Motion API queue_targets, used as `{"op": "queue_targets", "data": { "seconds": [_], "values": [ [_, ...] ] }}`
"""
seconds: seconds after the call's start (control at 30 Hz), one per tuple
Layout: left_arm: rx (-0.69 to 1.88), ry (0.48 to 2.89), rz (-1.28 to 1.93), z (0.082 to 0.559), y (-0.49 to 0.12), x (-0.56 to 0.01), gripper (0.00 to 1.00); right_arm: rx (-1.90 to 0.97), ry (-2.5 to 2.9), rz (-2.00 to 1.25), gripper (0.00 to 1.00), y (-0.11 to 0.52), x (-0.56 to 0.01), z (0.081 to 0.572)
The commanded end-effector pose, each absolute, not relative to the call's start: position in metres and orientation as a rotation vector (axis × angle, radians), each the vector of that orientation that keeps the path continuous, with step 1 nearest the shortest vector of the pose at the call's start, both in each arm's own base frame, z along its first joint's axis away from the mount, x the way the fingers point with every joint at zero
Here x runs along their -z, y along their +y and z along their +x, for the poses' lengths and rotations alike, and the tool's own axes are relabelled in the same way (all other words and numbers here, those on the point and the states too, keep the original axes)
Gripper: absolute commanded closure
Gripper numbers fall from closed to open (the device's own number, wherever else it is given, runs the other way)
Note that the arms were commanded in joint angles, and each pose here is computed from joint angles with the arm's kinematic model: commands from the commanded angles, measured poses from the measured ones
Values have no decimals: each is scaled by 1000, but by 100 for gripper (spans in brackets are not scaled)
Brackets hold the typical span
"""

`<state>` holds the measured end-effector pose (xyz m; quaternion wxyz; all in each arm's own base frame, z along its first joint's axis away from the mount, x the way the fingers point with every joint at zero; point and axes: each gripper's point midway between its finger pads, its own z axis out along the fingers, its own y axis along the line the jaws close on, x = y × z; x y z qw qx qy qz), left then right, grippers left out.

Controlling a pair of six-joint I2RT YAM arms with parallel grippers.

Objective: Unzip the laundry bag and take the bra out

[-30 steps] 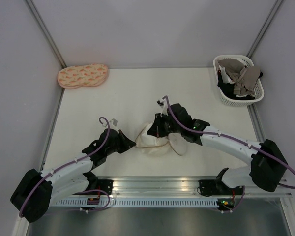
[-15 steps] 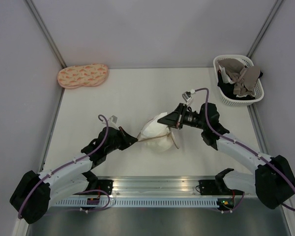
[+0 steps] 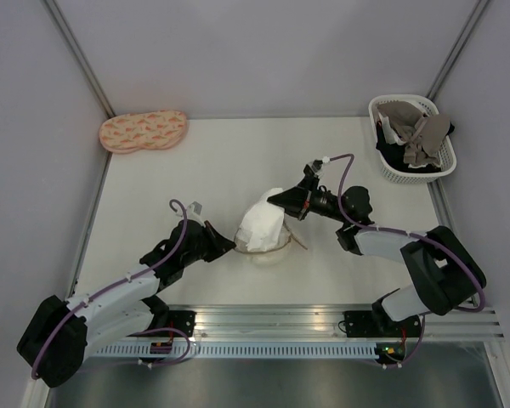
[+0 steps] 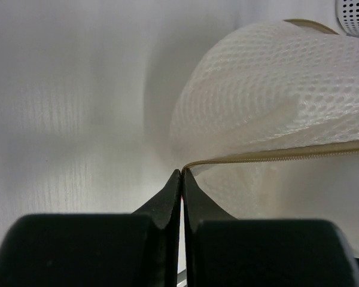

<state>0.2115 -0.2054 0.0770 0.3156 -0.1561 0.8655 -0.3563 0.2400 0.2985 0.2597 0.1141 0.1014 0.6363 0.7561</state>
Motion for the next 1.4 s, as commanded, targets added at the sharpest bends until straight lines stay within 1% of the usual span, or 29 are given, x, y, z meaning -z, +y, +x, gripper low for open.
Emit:
{"op": "queue_targets", "data": {
  "seconds": [0.0,0.17,0.3,0.4,0.43,0.47,0.5,0.53,0.57,0.6,0.63,0.67,0.7,0.73,0.83,0.9,0.97,1.03,1.07,1.13,1.2,1.37],
  "values": [
    [944,2272,-429,217,-208,-83,98,-2250,1363,-176,99,284,-355,211],
    [1010,2264,-413,219,-219,-90,98,-2271,1312,-192,100,294,-363,225],
    [1023,2259,-405,221,-222,-94,98,-2316,1200,-258,100,296,-388,226],
    [1012,2259,-402,221,-221,-94,98,-2253,1208,-318,100,301,-401,229],
    [1009,2263,-403,220,-220,-93,98,-2230,1302,-267,99,308,-395,240],
    [1001,2264,-402,218,-218,-93,98,-2140,1309,-304,100,311,-393,246],
    [995,2267,-405,217,-216,-91,98,-2081,1298,-344,100,308,-407,247],
    [990,2272,-409,215,-214,-88,98,-2022,1450,-272,100,314,-392,264],
    [990,2272,-412,213,-213,-87,98,-1880,1460,-320,100,313,-387,276],
    [1000,2260,-415,212,-212,-90,98,-1756,1424,-330,99,304,-412,286],
    [1001,2258,-418,211,-211,-90,98,-1654,1472,-302,100,299,-411,300],
    [1000,2261,-420,209,-209,-88,98,-1567,1650,-223,99,295,-387,313],
    [1003,2255,-417,207,-208,-90,98,-1441,1599,-278,100,284,-408,323],
    [1001,2258,-418,205,-206,-89,98,-1397,1654,-234,100,278,-403,331],
    [995,2261,-418,201,-203,-88,98,-1269,1661,-160,100,242,-414,361],
    [989,2267,-413,198,-201,-88,98,-1088,1657,-87,100,207,-420,389],
    [991,2257,-409,197,-199,-91,98,-995,1664,-15,100,178,-419,406],
    [990,2251,-410,195,-197,-93,98,-935,1636,23,100,157,-430,415],
    [987,2250,-407,194,-195,-93,98,-879,1625,73,100,133,-431,427],
    [977,2261,-409,192,-193,-91,98,-827,1601,109,99,109,-441,437],
    [986,2252,-404,190,-192,-95,98,-753,1578,174,99,72,-447,451],
    [968,2275,-409,182,-186,-89,98,-676,1536,298,99,4,-449,477]
  ]
}}
